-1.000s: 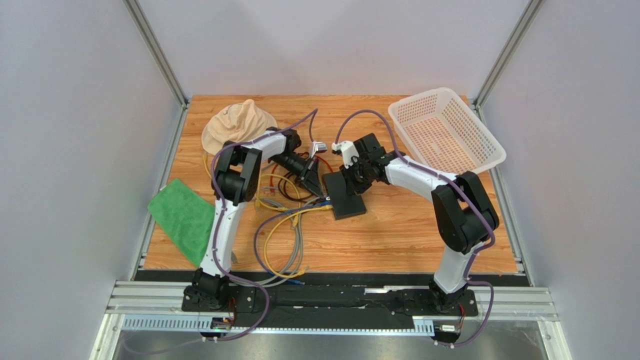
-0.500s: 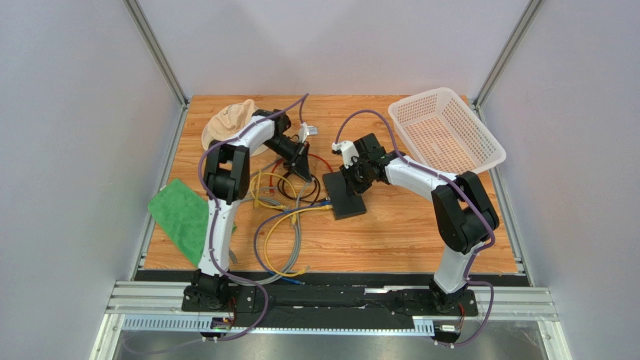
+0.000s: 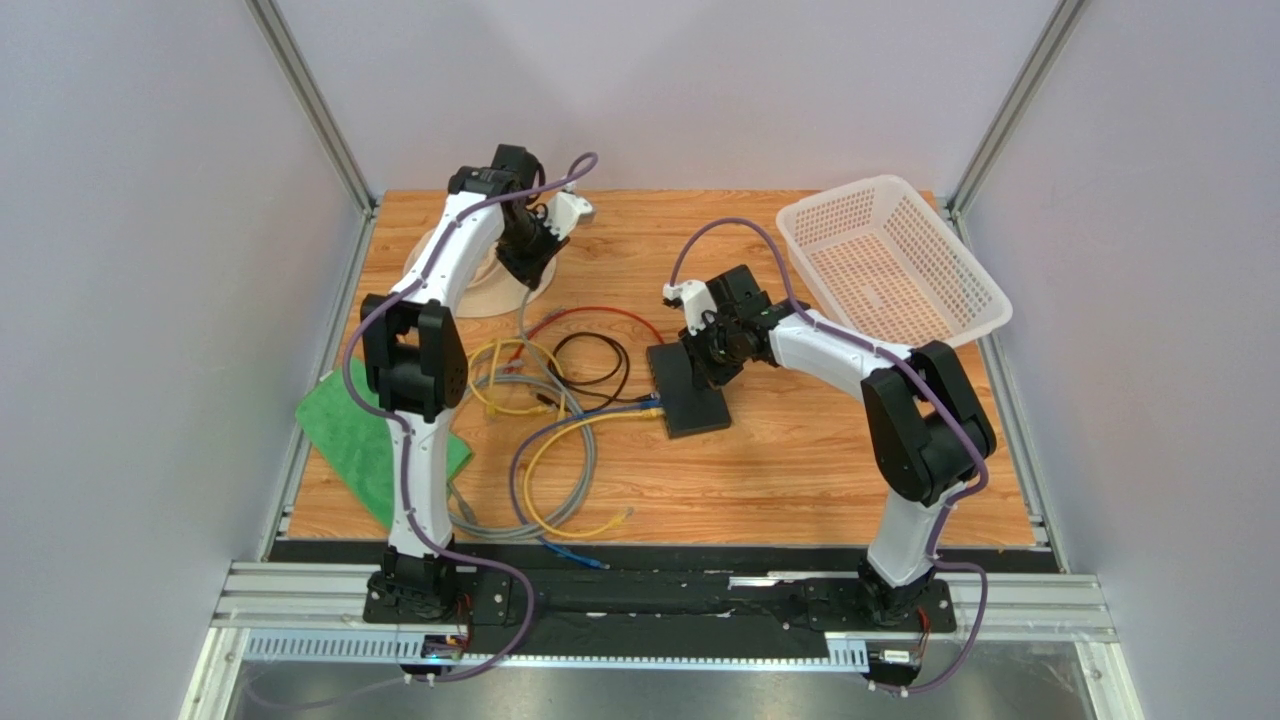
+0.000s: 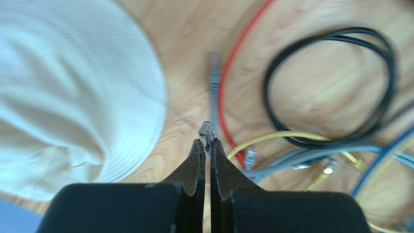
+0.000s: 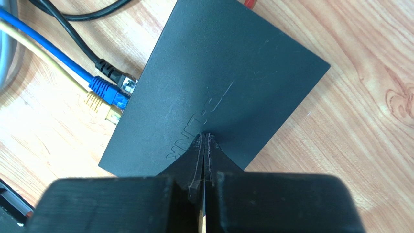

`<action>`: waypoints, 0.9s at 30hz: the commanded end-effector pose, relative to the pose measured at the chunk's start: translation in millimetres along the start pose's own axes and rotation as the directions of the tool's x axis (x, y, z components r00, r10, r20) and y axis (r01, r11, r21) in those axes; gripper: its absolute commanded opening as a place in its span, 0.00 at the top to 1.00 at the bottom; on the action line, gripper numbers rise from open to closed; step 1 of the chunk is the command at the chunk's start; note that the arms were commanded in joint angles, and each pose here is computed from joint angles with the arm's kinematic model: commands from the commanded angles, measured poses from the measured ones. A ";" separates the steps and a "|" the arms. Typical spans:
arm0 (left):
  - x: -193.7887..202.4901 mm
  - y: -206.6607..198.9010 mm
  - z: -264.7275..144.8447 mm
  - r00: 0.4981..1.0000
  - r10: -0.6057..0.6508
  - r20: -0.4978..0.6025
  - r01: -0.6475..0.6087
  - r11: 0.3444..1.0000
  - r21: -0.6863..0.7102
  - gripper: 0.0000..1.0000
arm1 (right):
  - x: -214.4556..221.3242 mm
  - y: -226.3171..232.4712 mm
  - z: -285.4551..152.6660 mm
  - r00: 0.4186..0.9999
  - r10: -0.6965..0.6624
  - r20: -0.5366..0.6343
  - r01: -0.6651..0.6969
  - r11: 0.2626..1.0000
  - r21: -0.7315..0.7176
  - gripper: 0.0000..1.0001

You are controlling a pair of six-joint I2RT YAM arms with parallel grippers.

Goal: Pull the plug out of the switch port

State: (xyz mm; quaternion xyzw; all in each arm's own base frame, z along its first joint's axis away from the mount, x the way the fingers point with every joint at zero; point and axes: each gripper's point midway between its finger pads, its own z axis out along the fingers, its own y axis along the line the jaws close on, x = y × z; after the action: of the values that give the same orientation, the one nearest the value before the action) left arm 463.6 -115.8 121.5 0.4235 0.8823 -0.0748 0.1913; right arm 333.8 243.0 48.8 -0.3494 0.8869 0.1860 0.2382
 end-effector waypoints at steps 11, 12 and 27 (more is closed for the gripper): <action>-87.9 41.5 -72.9 0.889 -0.092 0.449 0.190 0.965 -0.180 0.43 | 27.6 -6.1 13.7 0.993 0.022 -0.113 -0.019 1.000 0.024 1.00; -93.4 28.8 -73.9 0.872 -0.113 0.476 0.188 0.976 -0.113 0.38 | 27.8 -6.2 14.1 0.993 0.024 -0.116 -0.022 0.999 0.024 1.00; -68.2 -180.0 14.5 0.867 -0.447 0.219 0.151 0.656 0.739 0.35 | 28.1 -7.2 12.7 0.992 0.008 -0.129 -0.003 0.999 0.033 1.00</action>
State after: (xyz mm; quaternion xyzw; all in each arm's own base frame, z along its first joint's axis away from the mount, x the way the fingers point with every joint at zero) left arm 395.0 -244.3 129.1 0.2689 0.8415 -0.4117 0.2238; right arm 342.0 247.0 49.5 -0.3490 0.8882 0.1828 0.2365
